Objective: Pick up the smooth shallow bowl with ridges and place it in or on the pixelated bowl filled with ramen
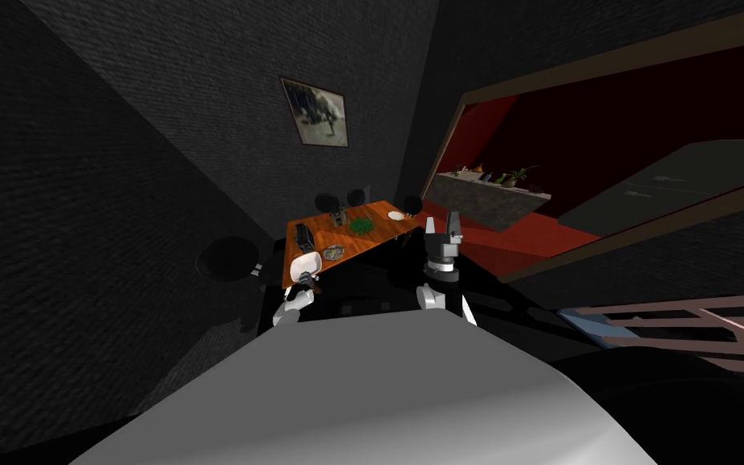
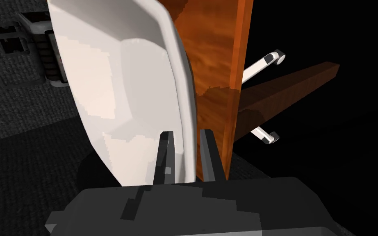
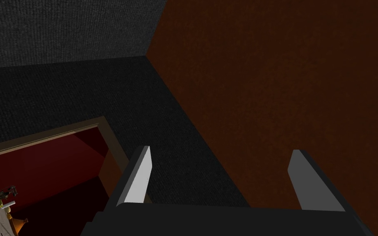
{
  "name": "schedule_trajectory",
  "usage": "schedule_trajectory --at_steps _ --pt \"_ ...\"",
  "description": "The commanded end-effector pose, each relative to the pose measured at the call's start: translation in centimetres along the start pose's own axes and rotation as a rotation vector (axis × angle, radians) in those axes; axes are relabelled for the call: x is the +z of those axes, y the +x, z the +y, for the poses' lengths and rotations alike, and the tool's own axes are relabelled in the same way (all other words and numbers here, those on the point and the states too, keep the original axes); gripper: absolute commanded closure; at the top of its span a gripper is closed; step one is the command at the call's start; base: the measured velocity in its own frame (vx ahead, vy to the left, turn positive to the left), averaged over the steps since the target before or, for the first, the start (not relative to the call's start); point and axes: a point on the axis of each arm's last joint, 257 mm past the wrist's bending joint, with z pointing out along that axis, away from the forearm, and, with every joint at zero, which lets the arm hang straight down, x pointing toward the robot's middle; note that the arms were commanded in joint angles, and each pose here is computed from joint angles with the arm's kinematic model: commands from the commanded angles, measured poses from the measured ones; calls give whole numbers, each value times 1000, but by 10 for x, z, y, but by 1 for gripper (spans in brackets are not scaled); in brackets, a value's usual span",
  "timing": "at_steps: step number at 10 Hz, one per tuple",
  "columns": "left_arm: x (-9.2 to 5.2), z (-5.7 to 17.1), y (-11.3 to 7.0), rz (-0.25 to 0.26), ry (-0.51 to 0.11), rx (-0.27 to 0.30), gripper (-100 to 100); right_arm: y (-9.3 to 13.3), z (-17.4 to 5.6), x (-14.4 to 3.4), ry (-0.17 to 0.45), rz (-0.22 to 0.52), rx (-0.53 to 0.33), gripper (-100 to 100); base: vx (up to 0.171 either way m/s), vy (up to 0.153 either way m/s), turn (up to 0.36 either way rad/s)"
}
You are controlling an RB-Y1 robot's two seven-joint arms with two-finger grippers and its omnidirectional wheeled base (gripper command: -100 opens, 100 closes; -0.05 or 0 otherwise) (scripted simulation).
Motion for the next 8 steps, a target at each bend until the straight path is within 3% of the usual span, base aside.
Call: schedule_trajectory --at_steps 1,4,8 --pt "5 -19 10 12 15 -16 100 0 0 0 0 0 0 0 -133 -142 48" --pt "14 -48 30 37 36 -42 100 0 0 0 0 0 0 0 -110 -118 50" --pt "20 -70 50 63 48 -67 100 0 0 0 0 0 0 0 -61 -73 41"
